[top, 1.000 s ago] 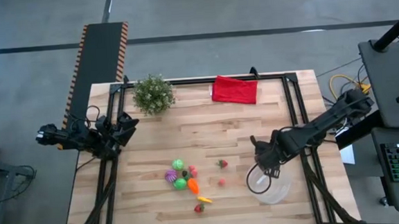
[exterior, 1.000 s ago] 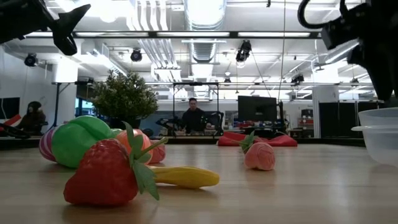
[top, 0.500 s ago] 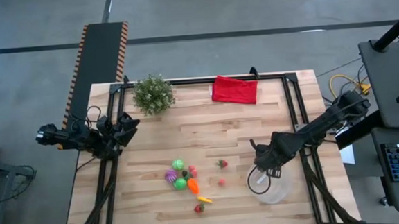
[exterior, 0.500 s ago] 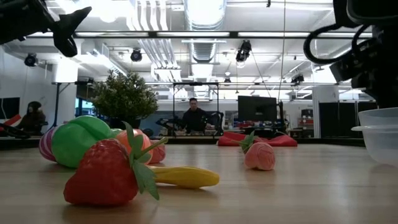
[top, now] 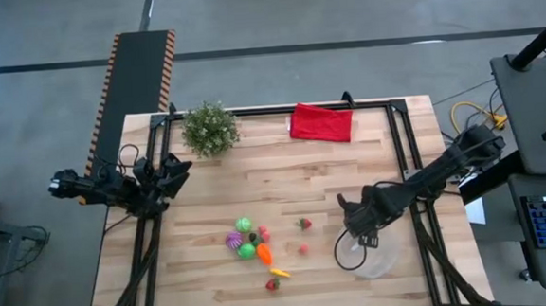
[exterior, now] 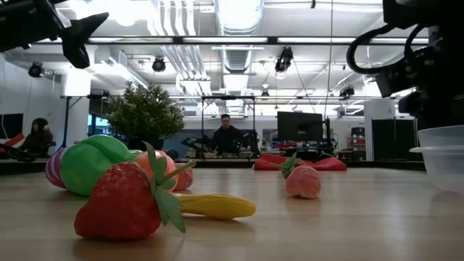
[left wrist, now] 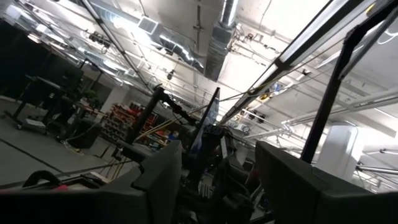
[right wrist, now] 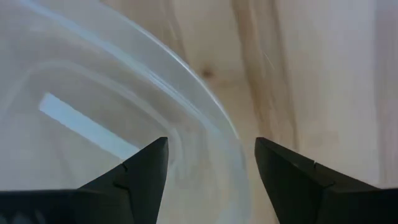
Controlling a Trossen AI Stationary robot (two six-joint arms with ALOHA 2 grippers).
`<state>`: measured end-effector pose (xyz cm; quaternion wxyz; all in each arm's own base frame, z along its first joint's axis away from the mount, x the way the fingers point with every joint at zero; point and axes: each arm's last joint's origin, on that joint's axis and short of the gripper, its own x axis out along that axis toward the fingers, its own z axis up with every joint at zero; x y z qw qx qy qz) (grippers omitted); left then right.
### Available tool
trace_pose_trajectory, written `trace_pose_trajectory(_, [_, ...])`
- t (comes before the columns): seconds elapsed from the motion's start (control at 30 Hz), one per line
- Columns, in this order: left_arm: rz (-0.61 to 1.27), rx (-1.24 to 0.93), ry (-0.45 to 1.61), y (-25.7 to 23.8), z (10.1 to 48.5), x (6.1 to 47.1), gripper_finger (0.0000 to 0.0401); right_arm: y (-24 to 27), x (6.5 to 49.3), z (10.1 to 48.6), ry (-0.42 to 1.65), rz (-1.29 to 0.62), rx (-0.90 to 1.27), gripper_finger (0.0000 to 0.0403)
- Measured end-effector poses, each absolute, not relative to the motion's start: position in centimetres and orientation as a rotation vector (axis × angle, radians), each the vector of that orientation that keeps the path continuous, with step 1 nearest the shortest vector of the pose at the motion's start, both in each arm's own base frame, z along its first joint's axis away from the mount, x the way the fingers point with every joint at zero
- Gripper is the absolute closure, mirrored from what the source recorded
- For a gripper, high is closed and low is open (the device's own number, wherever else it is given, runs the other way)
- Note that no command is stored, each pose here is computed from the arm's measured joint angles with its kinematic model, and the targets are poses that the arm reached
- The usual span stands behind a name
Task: Pick and placing Produce into tupperware
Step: Prepare the transparent container
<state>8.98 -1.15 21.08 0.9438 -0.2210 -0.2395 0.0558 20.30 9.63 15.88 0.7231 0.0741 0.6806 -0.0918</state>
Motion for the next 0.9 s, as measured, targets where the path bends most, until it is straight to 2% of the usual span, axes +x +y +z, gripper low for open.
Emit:
trace_pose_trajectory(0.23, [0.127, -0.45, -0.478, -1.1, 21.0, 9.1, 0.0209, 9.1, 21.3, 13.8, 1.584, -0.253, 0.152, 0.0171])
trace_pose_trajectory(0.33, [0.132, -0.452, -0.477, -1.1, 21.0, 9.1, 0.0209, 8.7, 21.5, 13.7, 1.582, -0.269, 0.18, 0.0185])
trace_pose_trajectory(0.73, [0.145, -0.454, -0.476, -1.1, 21.0, 9.1, 0.0209, 6.0, 22.1, 14.8, 1.505, -0.348, 0.261, 0.0336])
trace_pose_trajectory(0.9, [0.145, -0.454, -0.476, -1.1, 21.0, 9.1, 0.0209, 3.3, 22.6, 14.8, 1.471, -0.477, 0.355, 0.0366])
